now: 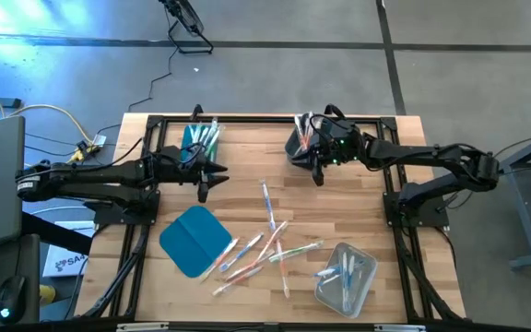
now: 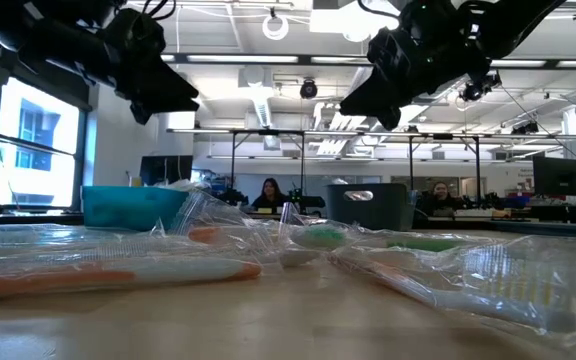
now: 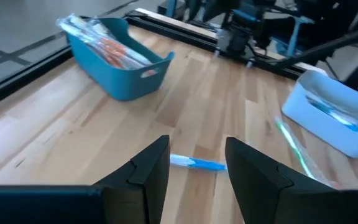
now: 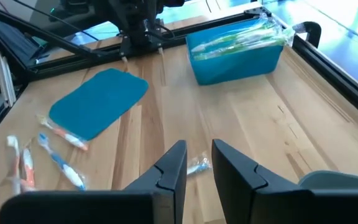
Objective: Pick & Place Toothbrushes
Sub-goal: Put the top blue toothbrush into the light gray bin
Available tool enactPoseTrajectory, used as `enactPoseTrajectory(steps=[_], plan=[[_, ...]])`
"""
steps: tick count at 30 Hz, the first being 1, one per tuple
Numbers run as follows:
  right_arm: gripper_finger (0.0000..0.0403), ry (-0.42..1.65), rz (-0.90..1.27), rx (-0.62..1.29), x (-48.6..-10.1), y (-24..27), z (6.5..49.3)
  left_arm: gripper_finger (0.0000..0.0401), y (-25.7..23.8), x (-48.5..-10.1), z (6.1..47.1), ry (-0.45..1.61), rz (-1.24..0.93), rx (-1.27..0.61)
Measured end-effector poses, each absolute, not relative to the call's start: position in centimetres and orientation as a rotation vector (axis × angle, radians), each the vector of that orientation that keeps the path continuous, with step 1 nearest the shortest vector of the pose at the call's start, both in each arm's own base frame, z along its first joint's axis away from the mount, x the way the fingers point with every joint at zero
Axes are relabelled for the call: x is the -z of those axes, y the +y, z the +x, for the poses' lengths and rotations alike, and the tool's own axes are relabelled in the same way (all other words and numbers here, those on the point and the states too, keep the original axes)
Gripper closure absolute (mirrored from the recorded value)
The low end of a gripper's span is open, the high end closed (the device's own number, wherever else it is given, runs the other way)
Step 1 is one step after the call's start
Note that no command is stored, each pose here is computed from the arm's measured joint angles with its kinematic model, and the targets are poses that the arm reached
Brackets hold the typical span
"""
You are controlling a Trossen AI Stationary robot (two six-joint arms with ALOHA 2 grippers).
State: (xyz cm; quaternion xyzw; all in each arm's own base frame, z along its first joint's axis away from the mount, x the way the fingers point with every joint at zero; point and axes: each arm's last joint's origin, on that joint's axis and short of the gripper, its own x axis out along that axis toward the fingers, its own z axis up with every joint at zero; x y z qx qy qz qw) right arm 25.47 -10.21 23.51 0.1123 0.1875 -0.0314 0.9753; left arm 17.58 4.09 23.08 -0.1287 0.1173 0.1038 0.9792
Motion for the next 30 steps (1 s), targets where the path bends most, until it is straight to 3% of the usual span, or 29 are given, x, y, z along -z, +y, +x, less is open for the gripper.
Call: enactPoseTrajectory(steps=[19, 25, 30], plan=[[0.0335, 0.37, 0.206, 0.007, -23.6, -10.5, 25.3, 0.0247, 3.9, -23.1, 17.7, 0.226, -0.348, -0.219], [0.0335, 0.323, 0.23, -0.091, -23.9, -11.8, 24.6, 0.0247, 3.9, -22.4, 18.9, 0.303, -0.305, -0.219], [0.0335, 0.297, 0.255, -0.097, -24.1, -12.9, 24.0, 0.0247, 3.4, -22.7, 21.7, 0.383, -0.136, -0.155]])
